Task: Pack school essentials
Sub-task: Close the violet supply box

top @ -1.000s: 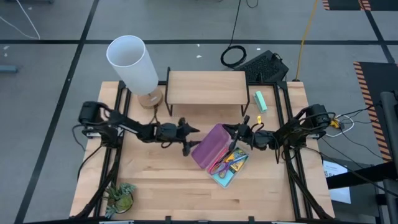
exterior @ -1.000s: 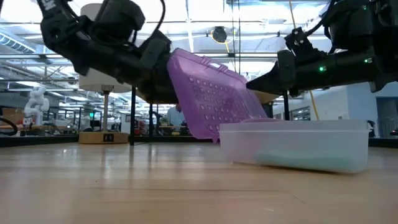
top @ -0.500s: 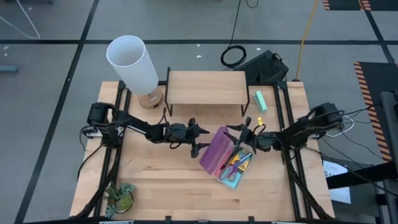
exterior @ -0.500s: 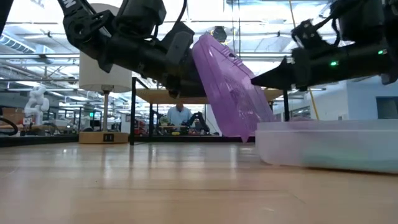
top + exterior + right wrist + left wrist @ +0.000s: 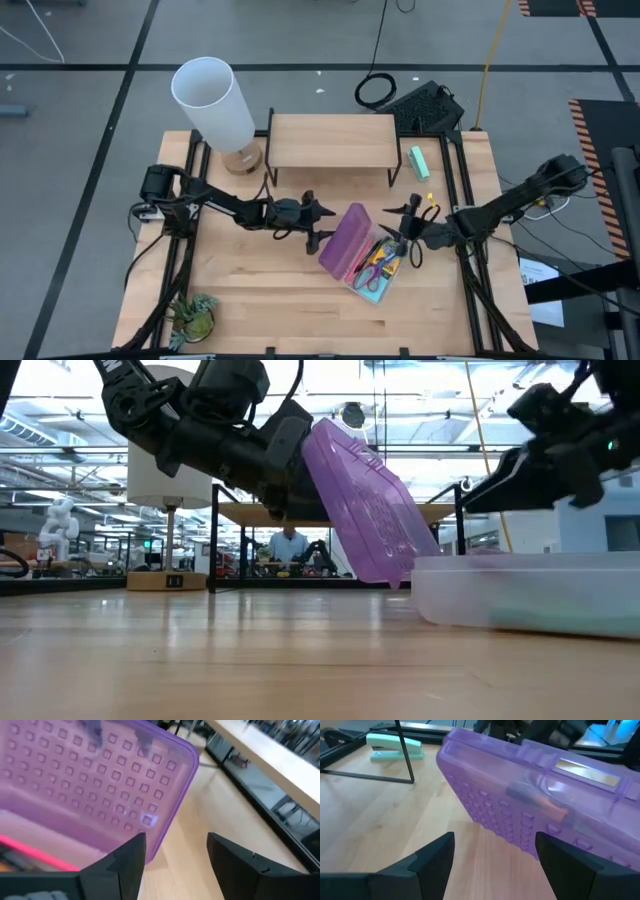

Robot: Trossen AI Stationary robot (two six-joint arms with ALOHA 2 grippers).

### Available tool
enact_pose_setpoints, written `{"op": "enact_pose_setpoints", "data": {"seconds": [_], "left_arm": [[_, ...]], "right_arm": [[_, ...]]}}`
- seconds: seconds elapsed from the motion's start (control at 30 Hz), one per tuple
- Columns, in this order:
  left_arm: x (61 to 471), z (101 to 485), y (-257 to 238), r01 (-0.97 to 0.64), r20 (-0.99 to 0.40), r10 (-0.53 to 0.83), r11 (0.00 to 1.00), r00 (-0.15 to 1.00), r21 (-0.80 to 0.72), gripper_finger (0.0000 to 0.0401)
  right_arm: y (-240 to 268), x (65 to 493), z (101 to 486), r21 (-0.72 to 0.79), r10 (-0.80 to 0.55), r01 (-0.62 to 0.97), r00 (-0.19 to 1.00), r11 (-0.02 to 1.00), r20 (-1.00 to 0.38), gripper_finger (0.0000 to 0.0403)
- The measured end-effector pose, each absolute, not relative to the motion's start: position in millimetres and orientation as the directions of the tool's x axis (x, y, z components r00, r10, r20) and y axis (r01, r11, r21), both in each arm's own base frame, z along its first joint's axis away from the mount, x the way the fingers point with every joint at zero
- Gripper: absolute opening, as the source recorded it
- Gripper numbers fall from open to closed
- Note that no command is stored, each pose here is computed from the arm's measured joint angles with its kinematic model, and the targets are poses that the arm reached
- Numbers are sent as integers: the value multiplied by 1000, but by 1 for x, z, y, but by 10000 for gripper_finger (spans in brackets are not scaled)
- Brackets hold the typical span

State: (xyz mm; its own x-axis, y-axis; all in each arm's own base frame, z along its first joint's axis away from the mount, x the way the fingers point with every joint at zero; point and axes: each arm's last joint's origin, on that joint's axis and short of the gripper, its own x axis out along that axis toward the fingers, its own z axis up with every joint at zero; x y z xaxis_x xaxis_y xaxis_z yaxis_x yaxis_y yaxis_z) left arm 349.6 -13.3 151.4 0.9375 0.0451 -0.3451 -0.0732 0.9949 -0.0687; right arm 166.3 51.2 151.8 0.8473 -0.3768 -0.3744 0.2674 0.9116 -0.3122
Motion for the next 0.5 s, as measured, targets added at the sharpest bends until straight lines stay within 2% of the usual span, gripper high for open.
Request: {"op": "enact_pose_setpoints", "data": {"seconds": [0.17,0.33,0.5], "left_arm": [[349,150,-13,-67,-361,45,997,931,-49,282],[349,150,-13,-67,-364,45,997,930,-46,282],[349,150,-13,-68,-364,47,997,930,-46,282]], "right_arm": [[61,158,174,-210,-291,209,797,955,-530,204],[71,151,181,-90,-89,39,738,995,-669,204],[74,140,190,68,40,18,659,997,-751,203]]}}
